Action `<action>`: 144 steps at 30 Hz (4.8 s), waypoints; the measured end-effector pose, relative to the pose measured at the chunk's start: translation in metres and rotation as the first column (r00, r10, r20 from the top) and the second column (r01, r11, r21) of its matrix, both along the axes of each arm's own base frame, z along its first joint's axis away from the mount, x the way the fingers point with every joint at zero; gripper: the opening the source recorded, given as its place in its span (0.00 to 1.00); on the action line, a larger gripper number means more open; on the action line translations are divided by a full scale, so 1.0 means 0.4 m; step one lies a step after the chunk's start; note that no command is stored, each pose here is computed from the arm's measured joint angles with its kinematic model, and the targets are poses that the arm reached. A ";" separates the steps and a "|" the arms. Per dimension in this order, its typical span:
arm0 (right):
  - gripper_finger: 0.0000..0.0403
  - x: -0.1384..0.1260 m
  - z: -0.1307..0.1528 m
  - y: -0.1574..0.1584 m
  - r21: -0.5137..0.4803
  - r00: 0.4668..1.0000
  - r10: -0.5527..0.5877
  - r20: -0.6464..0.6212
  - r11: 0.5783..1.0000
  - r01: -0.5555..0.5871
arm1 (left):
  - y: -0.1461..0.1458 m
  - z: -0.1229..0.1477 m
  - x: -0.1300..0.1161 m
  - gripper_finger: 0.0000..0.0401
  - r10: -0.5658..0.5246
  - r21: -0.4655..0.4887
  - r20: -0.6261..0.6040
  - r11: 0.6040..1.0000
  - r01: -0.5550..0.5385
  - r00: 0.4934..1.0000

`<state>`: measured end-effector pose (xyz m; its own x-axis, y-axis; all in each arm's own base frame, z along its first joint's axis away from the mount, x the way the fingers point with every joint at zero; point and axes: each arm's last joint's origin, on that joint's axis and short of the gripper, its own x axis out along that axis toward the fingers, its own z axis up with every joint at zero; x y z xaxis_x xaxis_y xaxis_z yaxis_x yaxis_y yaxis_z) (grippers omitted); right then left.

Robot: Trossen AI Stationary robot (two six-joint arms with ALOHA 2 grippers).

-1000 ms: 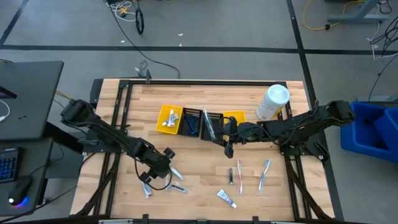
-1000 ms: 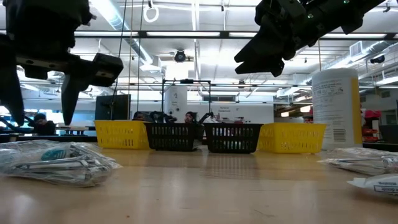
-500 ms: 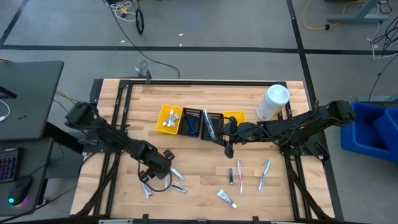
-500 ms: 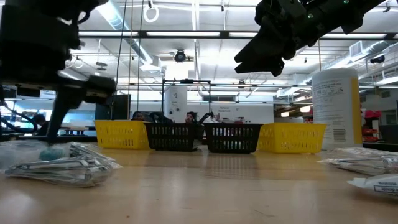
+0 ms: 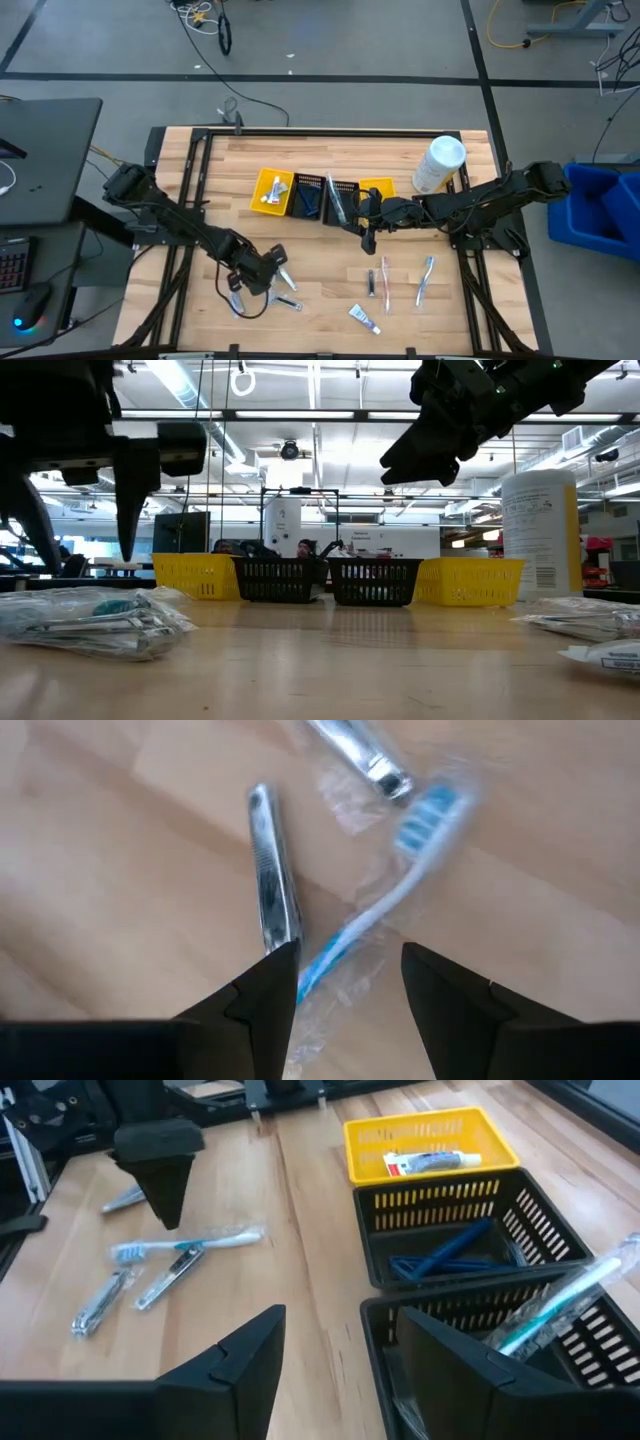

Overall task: Pick & Place Travel size toiletries
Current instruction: Put the blue toothbrush into the right black bin

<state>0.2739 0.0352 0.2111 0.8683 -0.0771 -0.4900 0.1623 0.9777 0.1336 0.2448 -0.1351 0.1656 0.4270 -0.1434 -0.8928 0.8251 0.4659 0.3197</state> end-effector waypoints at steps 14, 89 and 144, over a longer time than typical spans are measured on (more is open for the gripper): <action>0.47 0.000 0.000 0.000 0.000 1.000 0.000 -0.002 1.000 0.000 | -0.011 -0.069 0.019 0.47 -0.278 0.211 -0.021 0.938 0.276 0.960; 0.44 0.182 0.007 -0.017 -0.139 0.821 0.054 0.568 0.990 0.031 | 0.199 0.224 0.114 0.12 0.932 -0.766 0.323 0.358 -0.535 0.162; 0.06 0.011 0.134 -0.076 -0.117 0.979 -0.203 -0.007 0.973 0.201 | 0.215 0.221 0.062 0.31 0.935 -0.662 0.318 0.339 -0.669 0.159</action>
<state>0.2783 0.0046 0.2646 0.8196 -0.3071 -0.4837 0.3597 0.9329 0.0172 0.2694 -0.0493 0.2539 0.8120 0.4467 -0.3757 -0.4130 0.8945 0.1712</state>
